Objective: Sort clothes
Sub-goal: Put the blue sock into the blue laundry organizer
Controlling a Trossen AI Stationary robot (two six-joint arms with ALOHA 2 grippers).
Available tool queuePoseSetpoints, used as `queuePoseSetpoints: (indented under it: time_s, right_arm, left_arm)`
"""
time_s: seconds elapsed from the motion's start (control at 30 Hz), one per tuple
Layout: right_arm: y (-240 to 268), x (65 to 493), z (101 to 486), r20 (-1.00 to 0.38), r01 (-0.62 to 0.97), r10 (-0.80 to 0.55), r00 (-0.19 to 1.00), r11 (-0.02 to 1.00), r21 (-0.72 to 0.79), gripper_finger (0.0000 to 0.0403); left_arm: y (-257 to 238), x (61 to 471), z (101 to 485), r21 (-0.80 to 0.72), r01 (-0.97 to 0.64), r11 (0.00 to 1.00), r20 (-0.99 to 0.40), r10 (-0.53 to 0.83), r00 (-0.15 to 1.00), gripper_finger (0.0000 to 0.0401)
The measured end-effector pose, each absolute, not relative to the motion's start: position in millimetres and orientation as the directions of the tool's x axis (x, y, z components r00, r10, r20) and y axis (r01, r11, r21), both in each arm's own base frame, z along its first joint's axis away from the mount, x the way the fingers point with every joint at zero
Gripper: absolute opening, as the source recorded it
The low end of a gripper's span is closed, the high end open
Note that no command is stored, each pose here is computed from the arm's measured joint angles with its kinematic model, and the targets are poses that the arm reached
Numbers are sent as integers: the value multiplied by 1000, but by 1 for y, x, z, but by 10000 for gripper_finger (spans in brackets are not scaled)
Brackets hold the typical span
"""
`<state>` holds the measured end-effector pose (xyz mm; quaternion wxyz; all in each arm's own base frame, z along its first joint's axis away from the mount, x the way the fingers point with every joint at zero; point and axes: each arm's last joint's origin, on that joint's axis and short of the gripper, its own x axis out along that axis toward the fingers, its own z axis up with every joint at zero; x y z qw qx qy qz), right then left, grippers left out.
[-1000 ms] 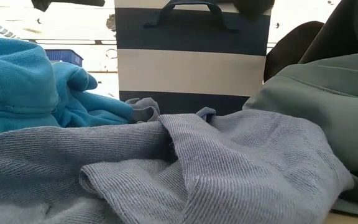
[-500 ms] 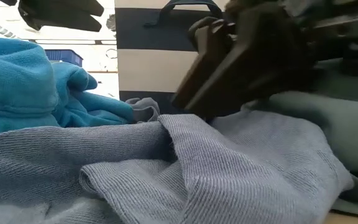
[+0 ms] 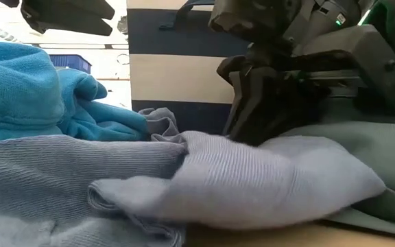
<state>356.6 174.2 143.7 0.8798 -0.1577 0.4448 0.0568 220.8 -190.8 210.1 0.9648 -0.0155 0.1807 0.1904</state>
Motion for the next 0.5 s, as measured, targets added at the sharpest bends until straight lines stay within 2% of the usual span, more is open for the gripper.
queuePoseSetpoints:
  time_s: [0.2, 0.5]
  right_arm:
    - [179, 359, 153, -788, -241, -28, 615, 945, -222, 3]
    - [196, 357, 210, -677, -269, 13, 736, 923, -275, 1]
  left_arm:
    - [-192, 221, 211, 33, -370, 928, -352, 358, 865, 217]
    - [-204, 224, 223, 70, -275, 959, -285, 283, 916, 217]
